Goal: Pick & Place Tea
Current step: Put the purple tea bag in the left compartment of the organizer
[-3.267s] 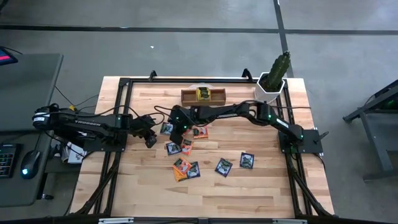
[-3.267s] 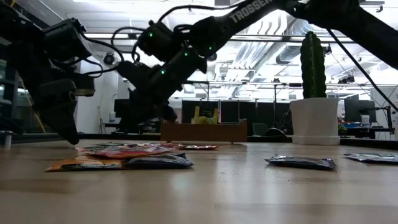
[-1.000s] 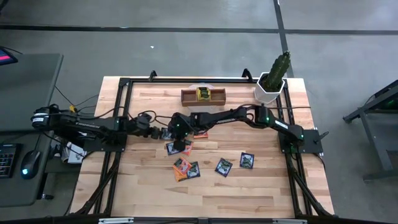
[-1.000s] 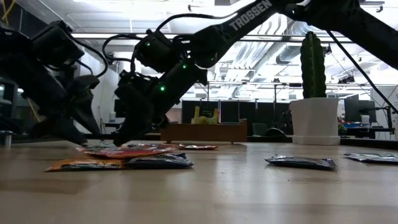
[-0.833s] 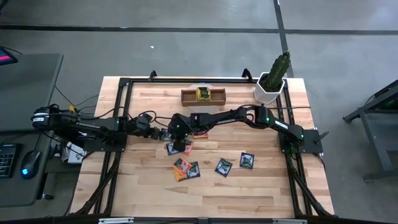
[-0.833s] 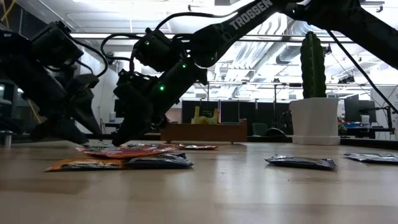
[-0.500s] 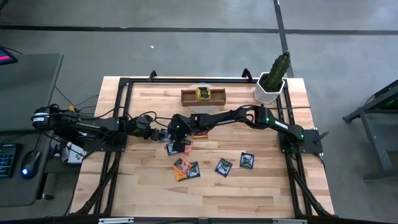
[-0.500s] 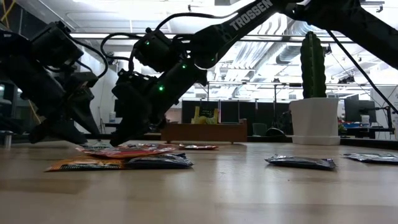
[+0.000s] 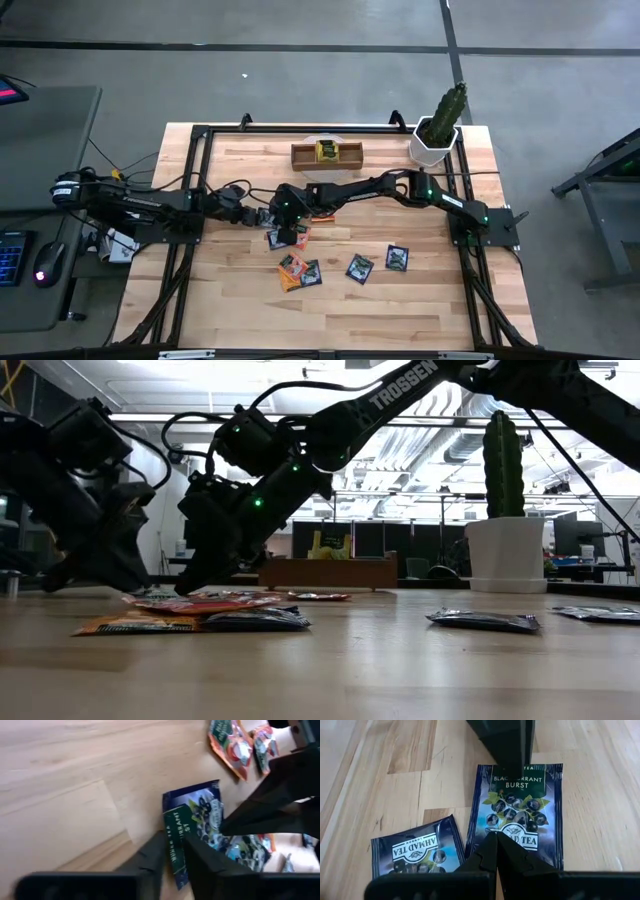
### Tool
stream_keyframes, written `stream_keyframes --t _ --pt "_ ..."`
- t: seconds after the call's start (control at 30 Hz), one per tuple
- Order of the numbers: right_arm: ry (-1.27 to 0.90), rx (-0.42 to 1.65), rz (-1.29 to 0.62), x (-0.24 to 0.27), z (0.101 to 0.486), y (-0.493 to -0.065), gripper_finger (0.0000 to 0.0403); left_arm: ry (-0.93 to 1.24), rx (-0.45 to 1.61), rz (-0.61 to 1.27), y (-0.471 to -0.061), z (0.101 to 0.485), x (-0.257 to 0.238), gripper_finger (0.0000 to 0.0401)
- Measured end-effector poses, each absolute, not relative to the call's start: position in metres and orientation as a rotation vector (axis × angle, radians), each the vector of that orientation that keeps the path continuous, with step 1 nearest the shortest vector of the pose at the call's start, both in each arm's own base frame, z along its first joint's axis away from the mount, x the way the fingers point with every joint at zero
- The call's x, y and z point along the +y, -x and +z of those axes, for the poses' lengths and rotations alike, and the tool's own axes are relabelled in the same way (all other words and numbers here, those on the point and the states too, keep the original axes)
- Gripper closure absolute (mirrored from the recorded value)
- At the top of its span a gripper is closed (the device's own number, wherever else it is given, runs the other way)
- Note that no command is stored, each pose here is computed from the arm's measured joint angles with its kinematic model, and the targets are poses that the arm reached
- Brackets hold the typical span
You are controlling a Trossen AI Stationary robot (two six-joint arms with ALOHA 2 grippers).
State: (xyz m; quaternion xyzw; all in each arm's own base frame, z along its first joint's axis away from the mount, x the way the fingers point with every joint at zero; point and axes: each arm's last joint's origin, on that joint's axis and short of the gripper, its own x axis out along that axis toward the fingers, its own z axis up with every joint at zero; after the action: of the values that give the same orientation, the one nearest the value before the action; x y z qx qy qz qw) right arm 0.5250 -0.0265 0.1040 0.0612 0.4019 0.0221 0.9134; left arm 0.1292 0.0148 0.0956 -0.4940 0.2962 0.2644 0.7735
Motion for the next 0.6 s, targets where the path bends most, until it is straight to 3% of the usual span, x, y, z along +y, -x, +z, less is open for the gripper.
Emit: stream_keyframes --t 0.1,0.6 --pt "-0.126 0.827 0.045 -0.026 0.104 -0.525 0.0403 1.060 0.637 0.585 -0.129 0.096 0.015 0.0390" --pt "-0.153 0.811 0.016 -0.028 0.120 -0.523 0.0400 1.021 0.632 0.598 -0.129 0.095 0.016 0.0401"
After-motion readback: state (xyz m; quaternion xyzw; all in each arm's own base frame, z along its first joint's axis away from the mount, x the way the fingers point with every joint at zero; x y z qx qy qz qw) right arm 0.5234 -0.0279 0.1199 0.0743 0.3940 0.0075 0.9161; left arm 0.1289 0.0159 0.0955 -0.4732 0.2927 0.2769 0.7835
